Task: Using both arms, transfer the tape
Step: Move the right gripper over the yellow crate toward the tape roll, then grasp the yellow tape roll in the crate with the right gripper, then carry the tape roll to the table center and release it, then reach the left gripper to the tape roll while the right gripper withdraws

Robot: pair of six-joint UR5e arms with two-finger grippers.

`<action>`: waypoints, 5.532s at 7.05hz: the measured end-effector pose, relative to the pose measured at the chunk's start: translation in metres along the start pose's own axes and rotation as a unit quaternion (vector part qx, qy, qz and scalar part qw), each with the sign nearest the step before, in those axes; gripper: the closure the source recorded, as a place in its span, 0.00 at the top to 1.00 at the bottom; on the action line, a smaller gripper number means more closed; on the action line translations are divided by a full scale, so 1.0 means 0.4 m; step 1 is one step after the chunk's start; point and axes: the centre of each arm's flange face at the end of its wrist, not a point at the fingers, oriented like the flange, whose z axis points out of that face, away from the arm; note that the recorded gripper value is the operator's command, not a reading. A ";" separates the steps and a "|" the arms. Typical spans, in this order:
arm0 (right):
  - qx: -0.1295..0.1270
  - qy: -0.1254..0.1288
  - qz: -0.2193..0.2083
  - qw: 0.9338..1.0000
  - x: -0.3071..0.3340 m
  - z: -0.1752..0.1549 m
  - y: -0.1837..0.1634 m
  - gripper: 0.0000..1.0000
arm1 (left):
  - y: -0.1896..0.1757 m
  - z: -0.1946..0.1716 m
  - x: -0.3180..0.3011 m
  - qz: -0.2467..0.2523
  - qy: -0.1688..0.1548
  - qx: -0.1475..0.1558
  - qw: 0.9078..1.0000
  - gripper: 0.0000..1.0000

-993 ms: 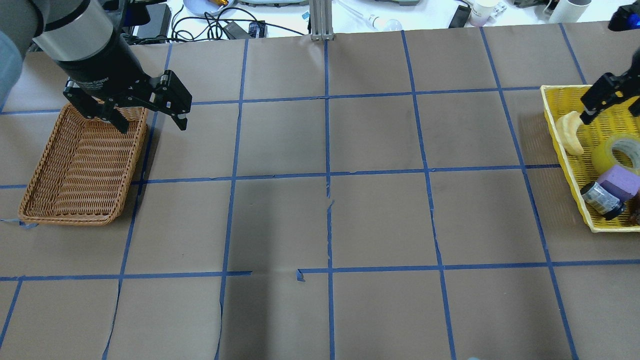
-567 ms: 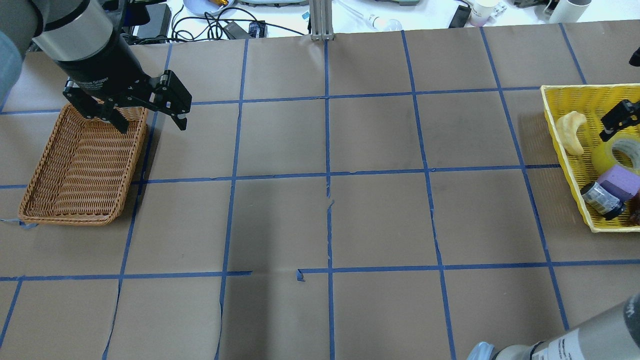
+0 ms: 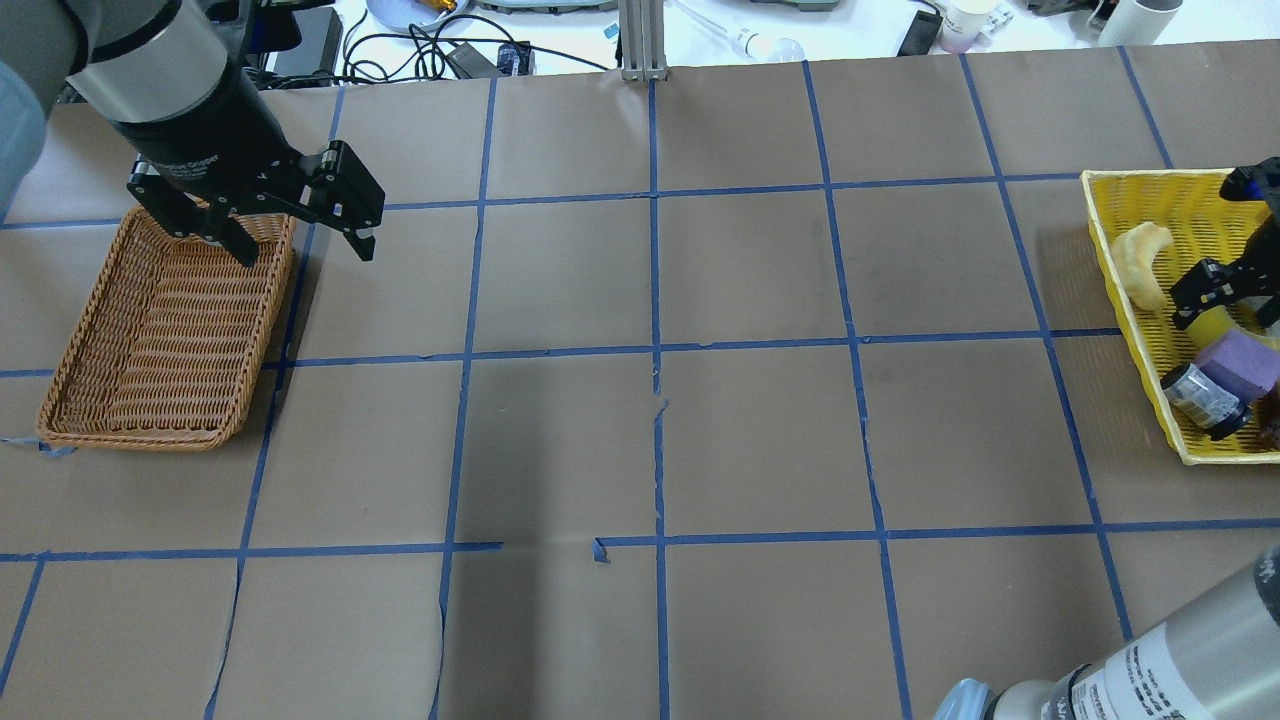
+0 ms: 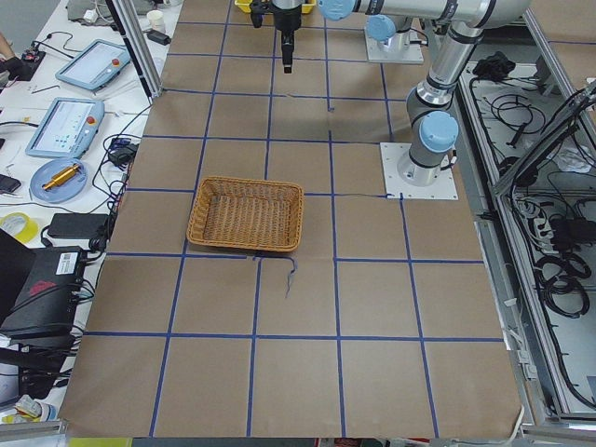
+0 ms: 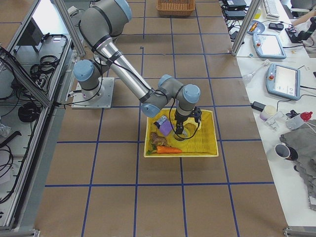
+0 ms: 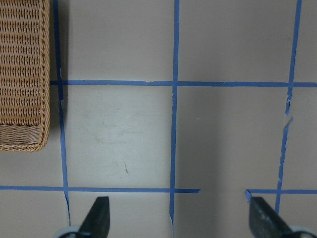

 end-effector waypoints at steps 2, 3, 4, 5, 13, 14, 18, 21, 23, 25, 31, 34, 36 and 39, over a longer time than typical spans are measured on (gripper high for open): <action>0.012 0.007 0.003 1.000 0.004 0.002 -0.006 0.87 | 0.000 0.000 0.001 0.001 0.000 0.000 1.000 1.00; 0.010 0.003 0.003 1.000 0.002 0.016 -0.009 0.46 | 0.000 0.000 0.001 0.000 0.000 0.000 1.000 1.00; 0.005 -0.002 0.004 1.000 0.000 0.038 -0.011 0.30 | 0.000 0.000 0.001 0.000 0.000 0.000 1.000 1.00; 0.001 -0.004 0.005 1.000 -0.001 0.050 -0.012 0.03 | -0.001 0.001 0.001 0.000 0.000 0.000 1.000 1.00; 0.046 0.022 -0.036 0.998 -0.189 -0.279 -0.035 0.00 | -0.001 0.002 -0.003 -0.001 0.000 -0.001 1.000 1.00; 0.051 0.018 -0.032 0.998 -0.366 -0.337 -0.048 0.00 | -0.001 0.004 -0.004 -0.001 0.001 -0.002 1.000 1.00; 0.072 -0.048 0.045 0.995 -1.118 -0.353 -0.032 0.00 | 0.004 0.007 -0.003 0.000 0.001 -0.003 1.000 1.00; 0.095 -0.075 0.049 0.991 -1.518 -0.279 -0.100 0.00 | 0.006 0.006 -0.004 0.000 0.001 -0.002 1.000 1.00; 0.086 -0.070 0.046 0.993 -1.620 -0.209 -0.113 0.52 | 0.006 0.007 -0.004 0.000 0.001 -0.003 1.000 1.00; 0.083 -0.062 0.023 0.994 -1.640 -0.177 -0.115 0.89 | 0.006 0.006 -0.004 0.000 0.001 -0.002 1.000 1.00; 0.088 -0.023 -0.013 0.996 -1.327 -0.450 -0.106 1.00 | -0.144 0.236 -0.013 -0.035 0.000 -0.026 0.999 1.00; 0.054 -0.014 -0.030 0.998 -1.024 -0.650 0.034 1.00 | -0.266 0.455 0.141 -0.255 0.059 -0.021 0.965 1.00; 0.056 -0.015 -0.043 0.997 -0.979 -0.725 0.180 1.00 | -0.293 0.603 0.367 -0.380 0.081 -0.008 0.922 0.94; 0.028 -0.016 -0.042 0.999 -0.973 -0.729 0.229 1.00 | -0.315 0.731 0.550 -0.437 0.095 -0.001 0.895 0.67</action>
